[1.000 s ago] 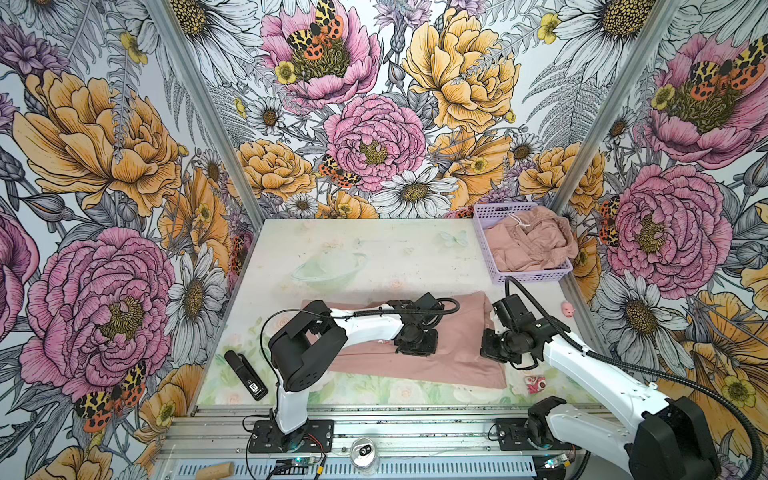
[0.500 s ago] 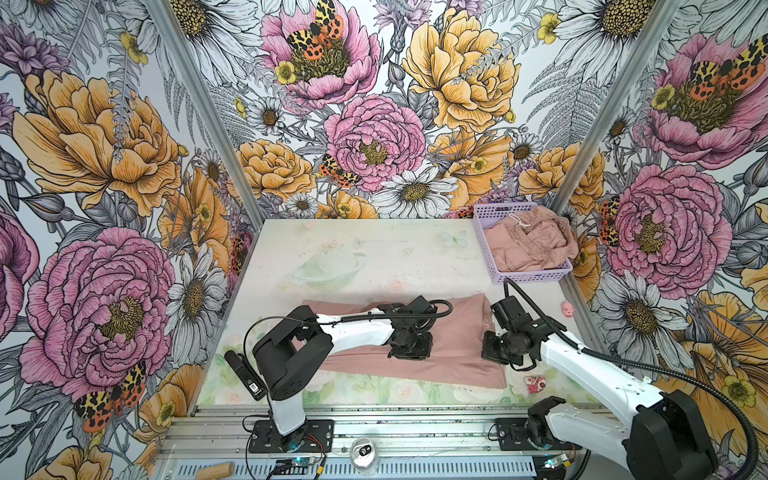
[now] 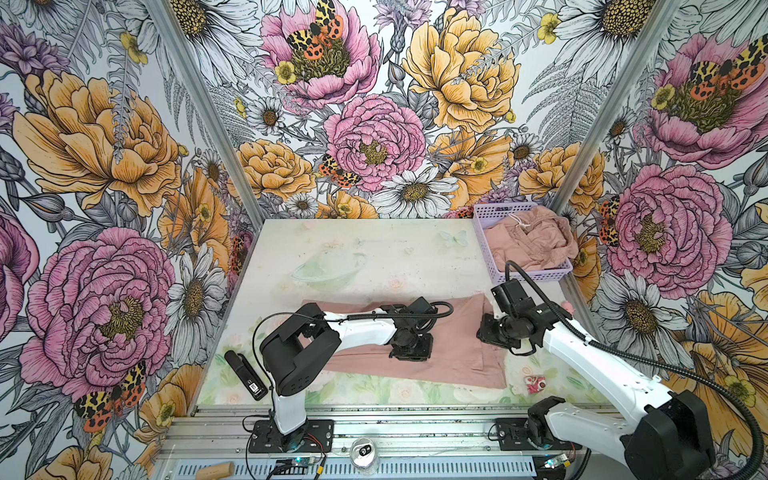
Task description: Fold and stack the mixed laundry pile
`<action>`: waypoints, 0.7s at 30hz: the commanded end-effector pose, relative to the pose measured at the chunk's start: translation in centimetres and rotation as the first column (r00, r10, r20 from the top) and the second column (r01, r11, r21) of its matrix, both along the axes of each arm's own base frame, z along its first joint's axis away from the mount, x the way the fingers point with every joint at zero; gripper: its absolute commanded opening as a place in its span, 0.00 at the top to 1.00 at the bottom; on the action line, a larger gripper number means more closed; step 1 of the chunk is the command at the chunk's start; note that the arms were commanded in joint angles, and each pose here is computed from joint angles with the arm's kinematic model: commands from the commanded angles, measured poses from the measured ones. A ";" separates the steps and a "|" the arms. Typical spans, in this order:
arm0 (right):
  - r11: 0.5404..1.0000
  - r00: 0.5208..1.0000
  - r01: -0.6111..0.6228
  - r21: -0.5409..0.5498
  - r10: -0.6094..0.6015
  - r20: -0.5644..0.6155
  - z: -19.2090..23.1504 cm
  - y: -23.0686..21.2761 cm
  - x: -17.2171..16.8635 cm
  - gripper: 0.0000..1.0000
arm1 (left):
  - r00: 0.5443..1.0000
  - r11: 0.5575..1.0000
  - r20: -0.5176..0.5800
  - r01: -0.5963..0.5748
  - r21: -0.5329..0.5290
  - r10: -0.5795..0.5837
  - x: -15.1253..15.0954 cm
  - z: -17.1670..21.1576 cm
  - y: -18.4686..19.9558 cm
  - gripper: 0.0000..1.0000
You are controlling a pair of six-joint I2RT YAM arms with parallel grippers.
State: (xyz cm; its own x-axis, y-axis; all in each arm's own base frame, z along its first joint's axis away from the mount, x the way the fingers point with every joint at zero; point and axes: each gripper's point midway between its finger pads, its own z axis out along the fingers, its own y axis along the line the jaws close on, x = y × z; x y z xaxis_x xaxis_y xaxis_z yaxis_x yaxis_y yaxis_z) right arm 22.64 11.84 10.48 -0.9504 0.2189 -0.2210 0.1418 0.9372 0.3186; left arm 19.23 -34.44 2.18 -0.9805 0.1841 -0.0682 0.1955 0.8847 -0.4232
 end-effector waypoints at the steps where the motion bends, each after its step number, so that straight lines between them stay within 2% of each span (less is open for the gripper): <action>1: 0.995 0.999 -0.030 0.093 0.028 0.019 -0.1 2.9 2.6 0.69 | 1.000 1.000 -0.015 -0.015 0.014 0.015 0.2 -0.7 0.3 1.00; 8: 0.979 1.000 0.001 0.206 -0.005 0.019 -2.9 6.9 6.6 0.85 | 1.000 1.000 -0.005 -0.028 0.008 0.028 0.3 -0.4 0.5 1.00; 16: 0.944 0.999 0.044 0.326 -0.045 -0.004 -4.8 10.6 8.1 0.85 | 0.999 0.999 -0.011 -0.036 -0.009 0.036 0.5 -0.4 0.4 1.00; 21: 0.936 0.997 0.074 0.344 -0.062 -0.049 -7.0 11.4 7.8 0.85 | 0.999 0.999 -0.015 -0.046 -0.002 0.046 0.5 -0.7 0.7 1.00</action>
State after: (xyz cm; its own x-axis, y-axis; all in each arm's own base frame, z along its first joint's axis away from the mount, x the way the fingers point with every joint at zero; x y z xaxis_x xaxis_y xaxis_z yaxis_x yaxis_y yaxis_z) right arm 29.87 22.20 3.88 -0.9459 0.3093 -0.0979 0.2015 0.7966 0.5700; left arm 19.37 -34.45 2.17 -0.9840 0.1685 -0.0586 0.1770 0.8817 -0.4374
